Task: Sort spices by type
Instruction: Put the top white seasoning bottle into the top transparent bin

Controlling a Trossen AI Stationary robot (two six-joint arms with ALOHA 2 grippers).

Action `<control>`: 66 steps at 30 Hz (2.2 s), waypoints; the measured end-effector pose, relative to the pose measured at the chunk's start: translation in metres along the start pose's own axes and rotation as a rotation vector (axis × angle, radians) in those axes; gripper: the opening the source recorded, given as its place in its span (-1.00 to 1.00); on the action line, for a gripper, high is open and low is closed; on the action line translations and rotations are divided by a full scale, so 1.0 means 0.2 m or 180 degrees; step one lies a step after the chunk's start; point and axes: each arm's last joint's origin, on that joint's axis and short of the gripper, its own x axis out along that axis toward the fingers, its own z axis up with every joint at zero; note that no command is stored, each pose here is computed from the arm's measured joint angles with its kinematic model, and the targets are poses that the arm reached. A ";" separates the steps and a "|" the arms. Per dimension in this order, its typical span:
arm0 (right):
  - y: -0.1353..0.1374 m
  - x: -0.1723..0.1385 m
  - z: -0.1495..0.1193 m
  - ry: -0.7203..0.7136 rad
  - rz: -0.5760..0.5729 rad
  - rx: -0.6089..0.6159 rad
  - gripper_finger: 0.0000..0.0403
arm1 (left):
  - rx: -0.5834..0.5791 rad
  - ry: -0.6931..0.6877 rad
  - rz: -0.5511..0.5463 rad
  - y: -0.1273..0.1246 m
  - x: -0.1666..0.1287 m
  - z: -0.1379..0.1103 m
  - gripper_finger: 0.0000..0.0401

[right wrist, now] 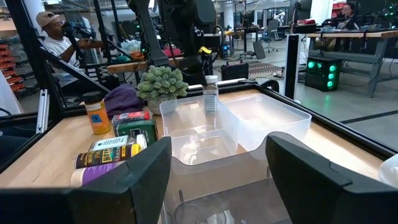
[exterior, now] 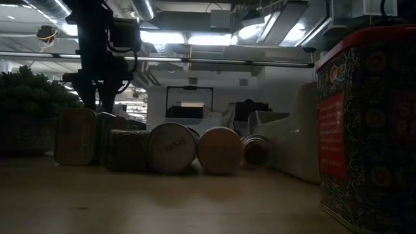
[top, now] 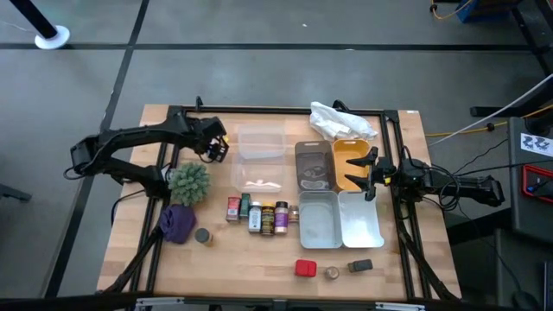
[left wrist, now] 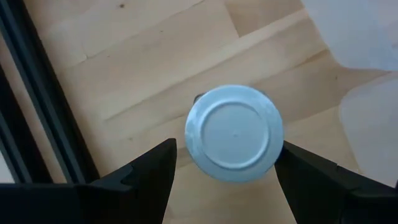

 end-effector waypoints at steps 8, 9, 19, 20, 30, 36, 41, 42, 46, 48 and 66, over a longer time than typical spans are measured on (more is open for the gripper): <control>0.00 0.00 0.00 0.0000 0.0000 0.0000 0.29 | 0.0120 -0.0163 -0.0123 -0.02 0.06 0.00 0.26; 0.00 0.00 0.00 0.0000 -0.0001 0.0000 0.29 | 0.0114 -0.0152 -0.0133 -0.01 0.07 -0.01 0.26; 0.00 0.00 0.00 -0.0002 -0.0001 -0.0001 0.29 | 0.0231 -0.0142 -0.0130 -0.01 0.07 0.00 0.15; 0.00 0.00 0.00 0.0000 -0.0001 0.0000 0.29 | 0.0231 -0.0142 -0.0131 -0.01 0.07 0.00 0.09; 0.00 0.00 0.00 -0.0001 -0.0001 0.0000 0.29 | 0.0161 -0.0234 -0.0193 -0.02 0.07 0.01 -0.08; 0.00 0.00 0.00 0.0000 -0.0001 -0.0001 0.29 | 0.0208 -0.0329 -0.0247 -0.02 0.00 0.05 -0.08; 0.00 0.00 0.00 -0.0001 -0.0001 -0.0001 0.29 | 0.0333 -0.0416 -0.0267 -0.01 -0.12 0.12 -0.08; 0.00 0.00 0.00 -0.0001 -0.0001 -0.0001 0.29 | 0.0336 -0.0445 -0.0276 -0.01 -0.15 0.14 -0.08; 0.00 0.00 0.00 -0.0001 0.0000 -0.0001 0.29 | 0.0370 -0.0653 -0.0353 0.00 -0.25 0.22 -0.08; 0.00 0.00 0.00 -0.0001 -0.0001 -0.0001 0.29 | 0.0359 -0.0765 -0.0408 0.01 -0.30 0.25 -0.08; 0.00 0.00 0.00 -0.0004 -0.0002 -0.0009 0.29 | 0.0512 -0.1078 -0.1091 -0.14 -0.24 0.47 -0.08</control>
